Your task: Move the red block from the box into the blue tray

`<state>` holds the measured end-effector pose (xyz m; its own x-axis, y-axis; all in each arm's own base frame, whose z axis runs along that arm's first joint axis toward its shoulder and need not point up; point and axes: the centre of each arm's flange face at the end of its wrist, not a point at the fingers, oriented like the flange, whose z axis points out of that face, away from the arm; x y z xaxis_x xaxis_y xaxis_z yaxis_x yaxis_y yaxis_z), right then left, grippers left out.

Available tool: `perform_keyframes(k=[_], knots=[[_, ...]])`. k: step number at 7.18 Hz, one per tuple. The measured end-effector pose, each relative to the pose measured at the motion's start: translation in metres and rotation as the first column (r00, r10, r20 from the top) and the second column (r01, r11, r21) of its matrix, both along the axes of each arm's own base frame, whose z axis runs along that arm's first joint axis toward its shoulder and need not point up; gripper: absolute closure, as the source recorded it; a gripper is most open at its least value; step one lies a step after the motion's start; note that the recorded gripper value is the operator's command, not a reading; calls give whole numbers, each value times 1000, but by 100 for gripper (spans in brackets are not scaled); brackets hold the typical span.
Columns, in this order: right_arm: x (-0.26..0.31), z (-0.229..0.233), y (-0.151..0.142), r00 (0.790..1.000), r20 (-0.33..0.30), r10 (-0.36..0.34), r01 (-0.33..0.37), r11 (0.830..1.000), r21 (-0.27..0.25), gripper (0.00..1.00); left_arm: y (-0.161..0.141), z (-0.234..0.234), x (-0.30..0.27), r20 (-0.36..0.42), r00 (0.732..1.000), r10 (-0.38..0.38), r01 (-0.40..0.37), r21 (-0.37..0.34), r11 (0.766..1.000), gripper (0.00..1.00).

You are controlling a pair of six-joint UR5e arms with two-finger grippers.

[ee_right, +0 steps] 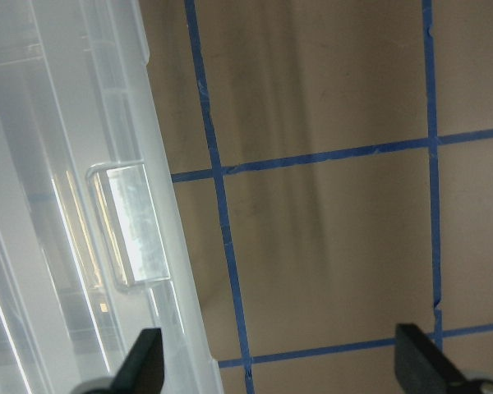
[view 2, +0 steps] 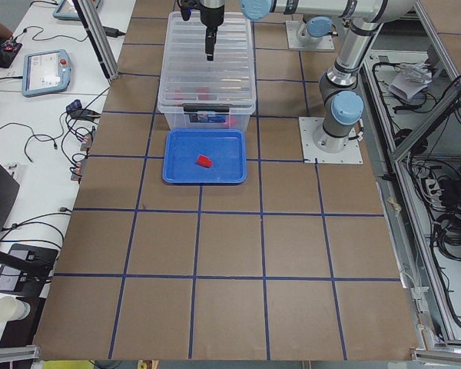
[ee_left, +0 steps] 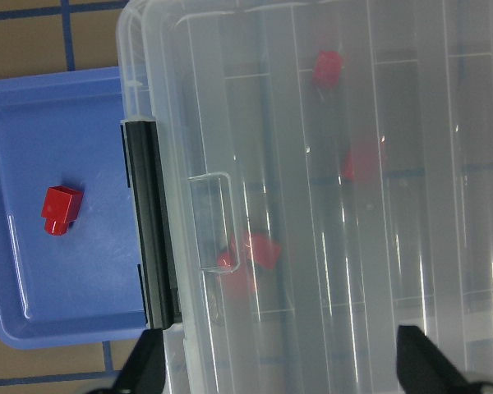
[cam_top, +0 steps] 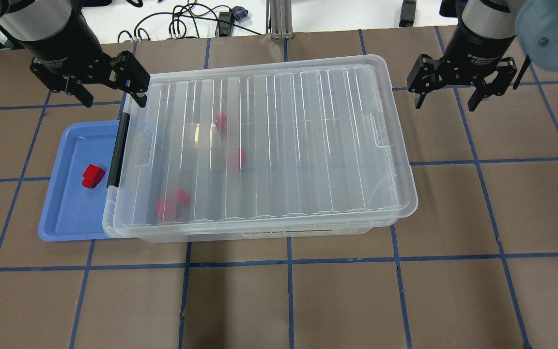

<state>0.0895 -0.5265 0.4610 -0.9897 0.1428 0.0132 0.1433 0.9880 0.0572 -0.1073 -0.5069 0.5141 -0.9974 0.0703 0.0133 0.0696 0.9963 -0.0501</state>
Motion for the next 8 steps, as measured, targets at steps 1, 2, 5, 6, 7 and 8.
perform_keyframes(k=[1, 2, 5, 6, 7, 8], knots=[[9, 9, 12, 1000, -1, -17, 17, 1000, 6, 0, -1, -1, 0, 0, 1000, 0, 0, 1, 1000, 0], [23, 13, 20, 1000, -2, -12, 12, 1000, 12, 0, -2, -2, 0, 1, 1000, -1, 1, 3, 1000, 0], [50, 17, 31, 1000, -1, 0, 0, 1000, 12, 0, -3, -3, -1, 1, 1000, -2, 2, 5, 1000, 0], [52, 20, 31, 1000, -2, 0, 0, 1000, 4, 0, -3, -3, -1, 1, 1000, -2, 2, 6, 1000, 0], [50, 21, 30, 1000, -3, 1, -1, 1000, -1, 0, -3, -3, -1, 1, 1000, -2, 2, 6, 1000, 0], [46, 21, 30, 1000, -4, 1, -1, 1000, -2, 0, -3, -4, -1, 1, 1000, -2, 2, 6, 1000, 0]])
